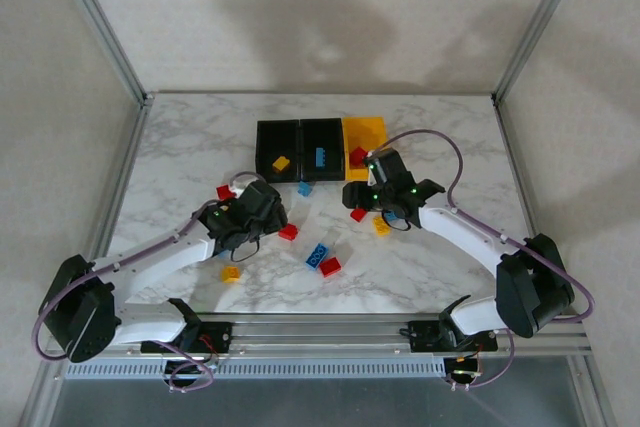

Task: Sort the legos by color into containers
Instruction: Rotate the lego at the middle-left of the table.

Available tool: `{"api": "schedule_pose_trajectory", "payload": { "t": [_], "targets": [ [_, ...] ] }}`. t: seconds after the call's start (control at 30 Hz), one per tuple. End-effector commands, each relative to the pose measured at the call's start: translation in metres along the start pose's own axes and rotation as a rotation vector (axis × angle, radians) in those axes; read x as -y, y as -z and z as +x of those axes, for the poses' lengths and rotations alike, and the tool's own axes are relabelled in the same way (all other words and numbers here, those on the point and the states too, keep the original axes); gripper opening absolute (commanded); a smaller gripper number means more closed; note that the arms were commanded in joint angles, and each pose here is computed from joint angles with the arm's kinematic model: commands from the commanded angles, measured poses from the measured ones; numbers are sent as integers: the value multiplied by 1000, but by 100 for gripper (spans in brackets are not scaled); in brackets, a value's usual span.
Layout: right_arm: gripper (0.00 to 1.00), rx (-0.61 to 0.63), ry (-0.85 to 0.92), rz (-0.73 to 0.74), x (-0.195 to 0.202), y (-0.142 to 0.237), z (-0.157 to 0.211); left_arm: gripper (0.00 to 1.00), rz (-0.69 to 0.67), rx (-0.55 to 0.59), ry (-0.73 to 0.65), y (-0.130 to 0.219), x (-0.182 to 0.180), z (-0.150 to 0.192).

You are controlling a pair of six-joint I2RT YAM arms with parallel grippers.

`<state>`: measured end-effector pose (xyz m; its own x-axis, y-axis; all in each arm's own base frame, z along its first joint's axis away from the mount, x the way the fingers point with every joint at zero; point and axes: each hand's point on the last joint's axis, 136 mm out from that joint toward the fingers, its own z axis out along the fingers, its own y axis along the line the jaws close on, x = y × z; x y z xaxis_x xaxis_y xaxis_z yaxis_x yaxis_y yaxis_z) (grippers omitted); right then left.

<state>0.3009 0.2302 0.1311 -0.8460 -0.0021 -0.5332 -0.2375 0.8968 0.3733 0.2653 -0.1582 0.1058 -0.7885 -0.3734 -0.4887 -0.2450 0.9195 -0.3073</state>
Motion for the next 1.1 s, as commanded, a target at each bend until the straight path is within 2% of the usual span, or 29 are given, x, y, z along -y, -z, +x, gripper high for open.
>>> {"api": "schedule_pose_trajectory", "payload": {
  "t": [0.0,0.13,0.2,0.43,0.6,0.9,1.07],
  "targets": [
    [56,18,-4,-38,-7,4,1,63,-177,40,56,4,-57,0],
    [56,11,-3,-47,-8,1,3,70,-204,63,152,6,-90,-3],
    [56,10,-5,-47,-7,-1,3,79,-200,71,188,5,-103,-6],
    [55,-6,2,-37,-5,-7,7,92,-119,104,223,-6,-109,-21],
    [54,-5,4,-36,-4,-7,8,94,-89,97,226,-24,-113,-21],
    [53,-13,0,-43,-5,-8,10,96,-77,101,175,-37,-114,-27],
    [53,-6,0,-32,-3,-6,9,94,-36,20,189,-47,-110,-9]
  ]
}}
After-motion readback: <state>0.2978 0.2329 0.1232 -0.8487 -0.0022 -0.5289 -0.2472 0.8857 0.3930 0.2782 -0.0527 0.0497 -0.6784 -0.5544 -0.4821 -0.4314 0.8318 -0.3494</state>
